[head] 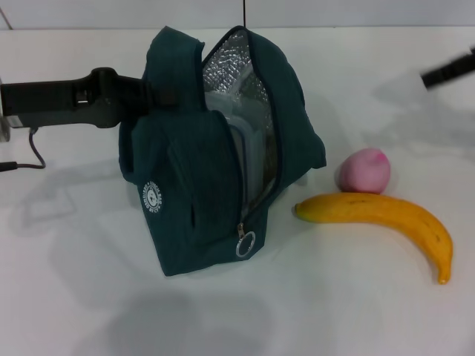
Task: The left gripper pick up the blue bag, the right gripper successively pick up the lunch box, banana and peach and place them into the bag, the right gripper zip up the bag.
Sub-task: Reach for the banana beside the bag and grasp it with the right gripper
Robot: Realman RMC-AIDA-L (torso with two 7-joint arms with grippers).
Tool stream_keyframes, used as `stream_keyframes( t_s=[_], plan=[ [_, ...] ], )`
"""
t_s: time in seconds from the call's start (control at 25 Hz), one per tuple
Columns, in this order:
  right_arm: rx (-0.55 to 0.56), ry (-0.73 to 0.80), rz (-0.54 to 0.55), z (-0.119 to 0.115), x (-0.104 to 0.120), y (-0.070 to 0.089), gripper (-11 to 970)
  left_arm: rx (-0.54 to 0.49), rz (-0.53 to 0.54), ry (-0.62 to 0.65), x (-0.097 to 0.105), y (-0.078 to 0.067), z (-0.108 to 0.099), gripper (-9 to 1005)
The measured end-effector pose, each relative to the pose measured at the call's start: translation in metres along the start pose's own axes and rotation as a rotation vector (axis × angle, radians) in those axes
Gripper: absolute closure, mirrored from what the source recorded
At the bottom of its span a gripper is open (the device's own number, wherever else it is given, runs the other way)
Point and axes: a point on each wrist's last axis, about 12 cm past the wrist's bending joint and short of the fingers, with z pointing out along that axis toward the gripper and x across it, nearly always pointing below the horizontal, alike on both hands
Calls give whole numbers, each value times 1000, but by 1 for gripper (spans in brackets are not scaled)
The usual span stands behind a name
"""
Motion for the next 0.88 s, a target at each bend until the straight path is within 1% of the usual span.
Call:
stream_keyframes(
  t_s=[0.08,0.2,0.28,0.4,0.64,0.8,0.84,0.88],
  plan=[
    [8,98,2,-1,0,5,220,-1,0,0,0,0,0,947],
    [-29,220,11,5,4,12,220,-2,1,2,0,0,1,947],
    [-47,286,5,14,7,16,220,-2,4,3,-1,0,1,947],
    [-48,364,-33,29,12,24,221,-1,6,3,-2,-1,2,947],
    [-82,440,-114,62,17,44,222,1,3,8,-1,-1,4,946],
    [-55,485,-178,81,21,53,222,3,3,10,0,-1,5,946],
    [-55,485,-178,81,21,53,224,4,3,11,0,-1,5,946],
    [-36,502,-203,88,23,56,225,4,3,12,0,-1,5,946]
  ],
)
